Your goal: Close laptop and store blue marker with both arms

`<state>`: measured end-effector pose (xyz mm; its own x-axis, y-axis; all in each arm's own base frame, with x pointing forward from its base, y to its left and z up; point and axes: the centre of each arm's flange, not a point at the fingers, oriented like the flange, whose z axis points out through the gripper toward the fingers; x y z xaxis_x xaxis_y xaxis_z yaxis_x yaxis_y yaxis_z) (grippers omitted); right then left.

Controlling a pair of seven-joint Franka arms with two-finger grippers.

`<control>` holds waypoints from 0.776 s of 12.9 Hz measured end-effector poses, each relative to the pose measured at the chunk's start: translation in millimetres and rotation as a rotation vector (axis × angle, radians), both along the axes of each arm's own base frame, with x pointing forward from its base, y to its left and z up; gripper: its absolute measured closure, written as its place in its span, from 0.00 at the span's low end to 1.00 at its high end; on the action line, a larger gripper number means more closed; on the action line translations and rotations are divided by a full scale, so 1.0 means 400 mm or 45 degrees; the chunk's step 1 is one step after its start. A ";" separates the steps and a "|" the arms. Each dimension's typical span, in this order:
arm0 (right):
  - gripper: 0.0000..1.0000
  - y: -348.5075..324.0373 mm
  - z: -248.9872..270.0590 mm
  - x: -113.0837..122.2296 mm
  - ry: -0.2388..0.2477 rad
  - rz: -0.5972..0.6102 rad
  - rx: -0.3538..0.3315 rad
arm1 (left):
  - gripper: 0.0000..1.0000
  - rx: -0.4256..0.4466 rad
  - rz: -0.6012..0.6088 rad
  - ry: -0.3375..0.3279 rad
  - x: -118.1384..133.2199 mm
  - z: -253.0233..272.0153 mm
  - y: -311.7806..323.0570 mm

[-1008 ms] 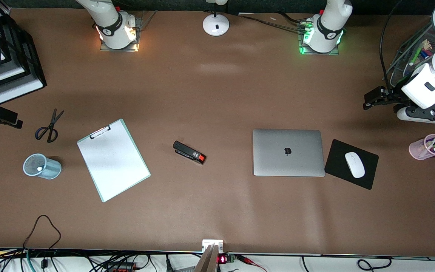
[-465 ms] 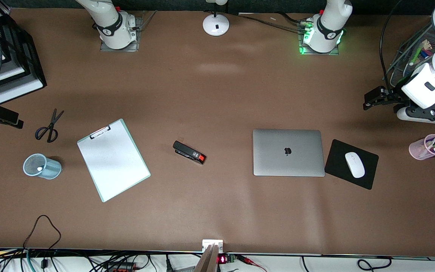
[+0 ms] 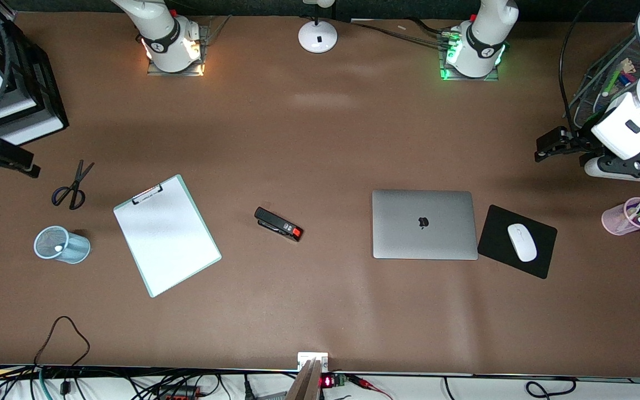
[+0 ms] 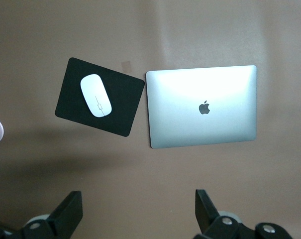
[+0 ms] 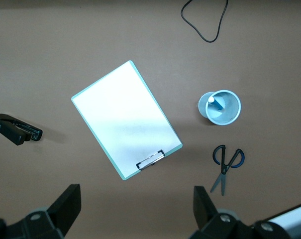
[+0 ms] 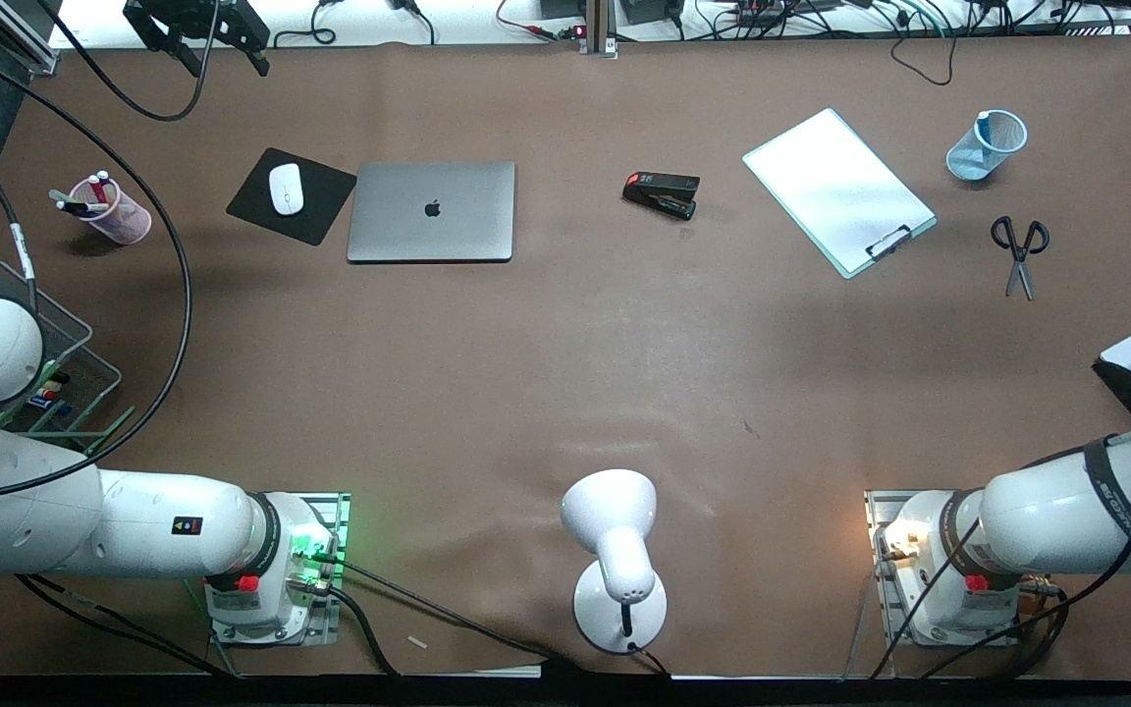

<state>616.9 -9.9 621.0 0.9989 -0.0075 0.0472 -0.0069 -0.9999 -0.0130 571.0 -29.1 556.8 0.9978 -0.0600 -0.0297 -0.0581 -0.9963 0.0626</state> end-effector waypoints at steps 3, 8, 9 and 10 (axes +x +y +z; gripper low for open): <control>0.00 0.001 -0.017 -0.076 0.006 -0.012 0.006 | 0.00 0.000 0.000 0.001 0.001 -0.002 0.000; 0.00 0.000 -0.026 -0.109 0.020 -0.028 0.009 | 0.00 0.000 -0.001 0.005 0.004 -0.006 0.000; 0.00 0.000 -0.026 -0.108 0.019 -0.028 0.009 | 0.00 0.000 -0.001 0.005 0.004 -0.006 0.000; 0.00 0.000 -0.026 -0.108 0.018 -0.028 0.009 | 0.00 0.000 -0.002 0.004 0.004 -0.005 0.000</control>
